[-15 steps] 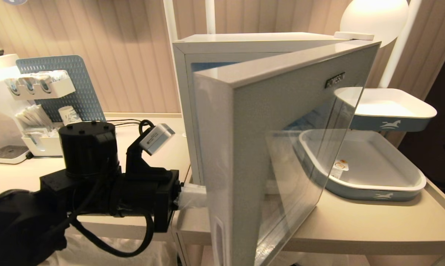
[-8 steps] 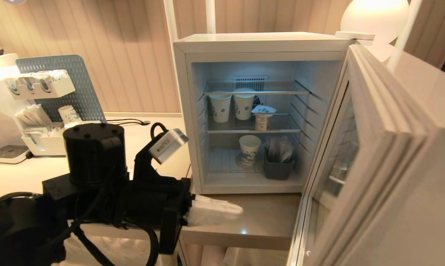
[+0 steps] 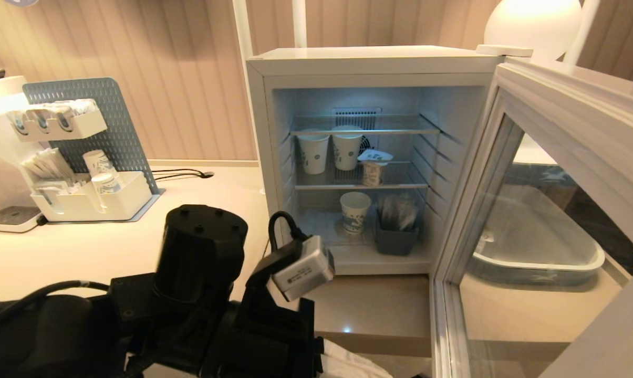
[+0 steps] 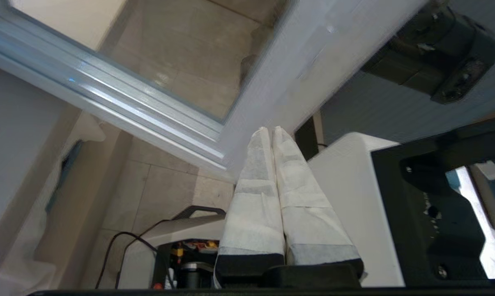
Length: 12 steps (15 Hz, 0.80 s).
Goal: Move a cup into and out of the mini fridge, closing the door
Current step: Open the freezer door, then take the yoghurt out of the freezer
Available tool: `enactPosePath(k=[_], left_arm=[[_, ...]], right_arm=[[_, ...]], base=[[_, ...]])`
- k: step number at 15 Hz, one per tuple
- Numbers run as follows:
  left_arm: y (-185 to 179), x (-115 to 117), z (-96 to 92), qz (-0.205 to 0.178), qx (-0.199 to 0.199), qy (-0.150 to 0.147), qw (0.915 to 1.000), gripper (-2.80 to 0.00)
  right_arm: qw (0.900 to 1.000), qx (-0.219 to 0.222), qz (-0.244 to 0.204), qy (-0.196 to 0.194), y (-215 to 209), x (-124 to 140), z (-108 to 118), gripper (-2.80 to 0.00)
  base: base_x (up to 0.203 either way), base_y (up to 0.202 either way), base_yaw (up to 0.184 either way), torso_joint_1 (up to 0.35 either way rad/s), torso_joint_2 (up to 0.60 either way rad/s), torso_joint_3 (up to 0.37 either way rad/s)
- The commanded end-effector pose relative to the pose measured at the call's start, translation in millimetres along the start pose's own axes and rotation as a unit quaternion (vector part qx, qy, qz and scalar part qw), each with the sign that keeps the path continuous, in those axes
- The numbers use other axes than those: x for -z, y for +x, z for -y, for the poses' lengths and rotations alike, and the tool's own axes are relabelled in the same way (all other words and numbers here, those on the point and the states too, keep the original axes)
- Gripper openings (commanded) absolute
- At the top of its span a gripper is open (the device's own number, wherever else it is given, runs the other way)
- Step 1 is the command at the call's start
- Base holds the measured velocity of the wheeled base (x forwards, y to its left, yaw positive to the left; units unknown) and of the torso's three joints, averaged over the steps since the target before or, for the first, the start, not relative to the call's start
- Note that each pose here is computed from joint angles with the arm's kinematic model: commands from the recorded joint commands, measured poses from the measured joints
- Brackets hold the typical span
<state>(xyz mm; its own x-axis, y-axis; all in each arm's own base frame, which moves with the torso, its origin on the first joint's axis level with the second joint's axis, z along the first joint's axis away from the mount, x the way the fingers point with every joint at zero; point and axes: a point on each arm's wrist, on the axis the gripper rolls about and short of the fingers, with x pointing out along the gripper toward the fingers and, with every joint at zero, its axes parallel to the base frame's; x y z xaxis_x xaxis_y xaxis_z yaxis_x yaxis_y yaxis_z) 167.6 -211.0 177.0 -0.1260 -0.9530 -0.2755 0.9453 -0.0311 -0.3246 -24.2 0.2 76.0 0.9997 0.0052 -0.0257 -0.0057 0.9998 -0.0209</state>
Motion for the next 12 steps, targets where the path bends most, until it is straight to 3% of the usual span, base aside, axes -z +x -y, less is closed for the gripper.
enactPosePath(k=[1,3,4,5,7,8,9,12], left_arm=[[0.8,2.9,2.0,-0.003,0.003,-0.001,1.0000,-2.80],[-7.4,2.9,0.5,0.004,-0.025,-0.002,0.9997,-2.80],[-26.7,1.1,-3.3,0.024,-0.077,-0.004,0.9968,-2.80],[-50.4,-1.0,-7.0,0.047,-0.134,-0.009,0.9898,-2.80],[-112.7,-13.4,8.4,0.127,-0.249,-0.010,0.9602,-2.80],[-145.3,-21.0,30.0,0.175,-0.300,-0.007,0.9377,-2.80],[-175.4,-26.5,58.8,0.221,-0.352,-0.004,0.9094,-2.80],[-209.7,-19.6,180.6,0.294,-0.476,-0.010,0.8286,-2.80]], right_arm=[[1.000,0.000,-0.001,0.000,0.1,0.0,0.0,-2.80],[1.000,0.000,-0.001,0.000,0.1,0.0,0.0,-2.80],[1.000,0.000,-0.001,0.000,0.1,0.0,0.0,-2.80],[1.000,0.000,-0.001,0.000,0.1,0.0,0.0,-2.80],[1.000,-0.001,-0.006,0.000,-0.3,0.2,0.0,-2.80],[1.000,-0.001,-0.007,0.000,-0.4,0.2,0.0,-2.80],[1.000,-0.001,-0.007,-0.001,-0.4,0.2,0.0,-2.80],[1.000,0.000,-0.007,0.000,-0.4,0.2,0.0,-2.80]], base=[[0.000,0.000,0.000,0.000,0.00,0.000],[0.000,0.000,0.000,0.000,0.00,0.000],[0.000,0.000,0.000,0.000,0.00,0.000],[0.000,0.000,0.000,0.000,0.00,0.000],[0.000,0.000,0.000,0.000,0.00,0.000],[0.000,0.000,0.000,0.000,0.00,0.000],[0.000,0.000,0.000,0.000,0.00,0.000],[0.000,0.000,0.000,0.000,0.00,0.000]])
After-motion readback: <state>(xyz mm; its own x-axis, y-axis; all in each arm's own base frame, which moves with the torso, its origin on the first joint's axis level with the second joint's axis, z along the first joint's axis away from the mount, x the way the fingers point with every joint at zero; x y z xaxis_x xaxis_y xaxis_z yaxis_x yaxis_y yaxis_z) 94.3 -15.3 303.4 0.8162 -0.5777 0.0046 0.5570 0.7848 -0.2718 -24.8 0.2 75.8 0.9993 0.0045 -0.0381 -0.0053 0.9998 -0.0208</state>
